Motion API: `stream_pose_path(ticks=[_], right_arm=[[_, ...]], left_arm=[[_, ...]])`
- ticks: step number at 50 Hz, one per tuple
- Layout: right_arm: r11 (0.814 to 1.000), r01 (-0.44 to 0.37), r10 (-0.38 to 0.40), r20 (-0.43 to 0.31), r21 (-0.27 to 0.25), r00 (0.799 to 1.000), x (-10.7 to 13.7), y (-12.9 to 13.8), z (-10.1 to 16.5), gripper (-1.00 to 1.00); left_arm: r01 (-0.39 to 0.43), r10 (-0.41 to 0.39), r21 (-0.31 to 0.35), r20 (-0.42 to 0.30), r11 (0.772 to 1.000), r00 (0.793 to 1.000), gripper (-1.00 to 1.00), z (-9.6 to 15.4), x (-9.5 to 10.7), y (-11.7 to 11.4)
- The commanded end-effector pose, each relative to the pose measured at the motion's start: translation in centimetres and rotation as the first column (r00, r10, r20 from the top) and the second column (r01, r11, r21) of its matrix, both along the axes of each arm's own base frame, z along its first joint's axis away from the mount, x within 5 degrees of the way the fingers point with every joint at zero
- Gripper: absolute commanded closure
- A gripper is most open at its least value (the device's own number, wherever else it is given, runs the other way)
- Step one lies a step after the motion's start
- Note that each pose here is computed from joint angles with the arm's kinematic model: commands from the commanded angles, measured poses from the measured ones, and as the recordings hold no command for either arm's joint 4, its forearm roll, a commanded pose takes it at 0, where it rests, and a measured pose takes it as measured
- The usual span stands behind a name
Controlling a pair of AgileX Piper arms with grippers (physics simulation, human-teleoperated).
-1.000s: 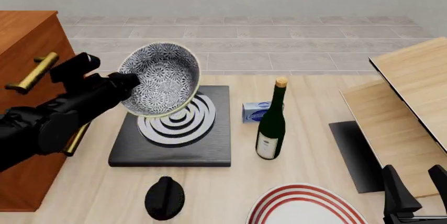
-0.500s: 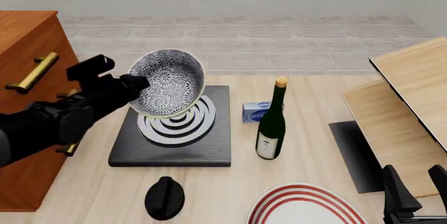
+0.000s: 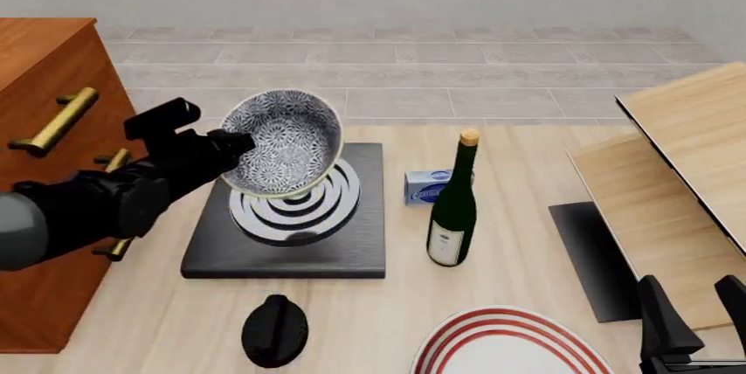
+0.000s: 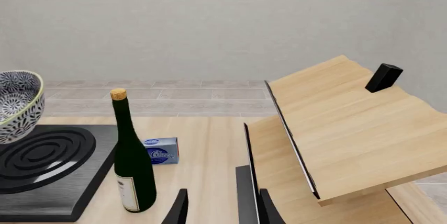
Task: Put the bowl on the stove.
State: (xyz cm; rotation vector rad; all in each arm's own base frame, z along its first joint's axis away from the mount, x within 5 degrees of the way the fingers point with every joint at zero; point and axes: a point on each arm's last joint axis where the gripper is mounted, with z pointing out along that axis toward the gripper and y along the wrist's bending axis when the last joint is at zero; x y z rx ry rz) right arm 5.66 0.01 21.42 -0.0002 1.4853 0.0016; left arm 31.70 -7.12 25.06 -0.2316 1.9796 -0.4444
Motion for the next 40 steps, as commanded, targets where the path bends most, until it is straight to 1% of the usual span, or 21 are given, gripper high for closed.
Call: stream_pose_path(ticks=[1, 7, 31, 40], right_arm=[[1.000, 0.000, 0.000, 0.000, 0.000, 1.000, 0.0, 0.0, 0.0, -1.00], [1.000, 0.000, 0.000, 0.000, 0.000, 1.000, 0.0, 0.0, 0.0, -1.00], [1.000, 0.000, 0.000, 0.000, 0.000, 1.000, 0.0, 0.0, 0.0, -1.00], [1.000, 0.000, 0.000, 0.000, 0.000, 1.000, 0.0, 0.0, 0.0, -1.00]], left_arm=[[-0.030, 0.030, -0.034, -0.003, 0.999, 1.000, 1.00, -0.3, 0.6, 0.3], [-0.022, 0.022, -0.038, -0.008, 0.999, 1.000, 1.00, -0.6, 0.7, -0.1], [-0.038, 0.038, -0.026, -0.023, 0.999, 0.999, 1.00, -2.3, 1.7, 0.4], [-0.032, 0.032, -0.022, -0.027, 0.999, 0.999, 1.00, -2.7, 1.9, 0.2]])
